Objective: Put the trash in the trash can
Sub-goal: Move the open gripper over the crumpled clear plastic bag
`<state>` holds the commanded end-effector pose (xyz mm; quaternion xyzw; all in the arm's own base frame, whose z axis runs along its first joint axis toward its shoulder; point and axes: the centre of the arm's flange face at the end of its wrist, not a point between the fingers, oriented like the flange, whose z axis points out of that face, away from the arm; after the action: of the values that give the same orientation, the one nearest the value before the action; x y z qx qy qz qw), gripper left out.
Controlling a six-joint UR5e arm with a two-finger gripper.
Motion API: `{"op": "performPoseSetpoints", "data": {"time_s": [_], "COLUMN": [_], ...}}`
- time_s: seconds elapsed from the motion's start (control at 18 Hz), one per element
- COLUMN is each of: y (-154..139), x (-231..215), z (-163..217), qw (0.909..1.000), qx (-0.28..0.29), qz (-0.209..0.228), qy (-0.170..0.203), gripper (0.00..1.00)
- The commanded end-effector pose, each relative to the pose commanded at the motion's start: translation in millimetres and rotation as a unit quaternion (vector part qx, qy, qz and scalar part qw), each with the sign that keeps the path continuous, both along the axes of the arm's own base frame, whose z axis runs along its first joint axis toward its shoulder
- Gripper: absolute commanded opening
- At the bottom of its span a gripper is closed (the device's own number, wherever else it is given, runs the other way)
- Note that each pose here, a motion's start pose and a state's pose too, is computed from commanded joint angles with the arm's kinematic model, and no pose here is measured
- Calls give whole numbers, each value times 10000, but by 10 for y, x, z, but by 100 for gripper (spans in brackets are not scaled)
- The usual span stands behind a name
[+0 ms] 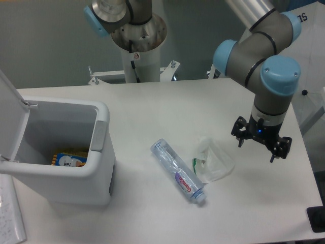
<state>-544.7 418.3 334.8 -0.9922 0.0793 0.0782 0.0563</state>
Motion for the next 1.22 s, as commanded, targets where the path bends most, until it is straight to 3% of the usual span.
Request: {"op": "performPoseSetpoints", "data": {"time_s": [0.11, 0.33, 0.56, 0.72, 0.94, 1.22], "y": [29, 45, -69, -278, -362, -209], "x": [20, 48, 187, 223, 421, 718], "z": [2, -45, -316, -629, -786, -997], "qw": [10000, 9986, 9972, 9959, 9951, 9962], "qx": [23, 103, -10, 344, 444, 304], "qz": [19, 509, 650, 753, 771, 544], "qy": [-5, -126, -366, -364, -428, -615], "gripper": [100, 100, 100, 100, 100, 100]}}
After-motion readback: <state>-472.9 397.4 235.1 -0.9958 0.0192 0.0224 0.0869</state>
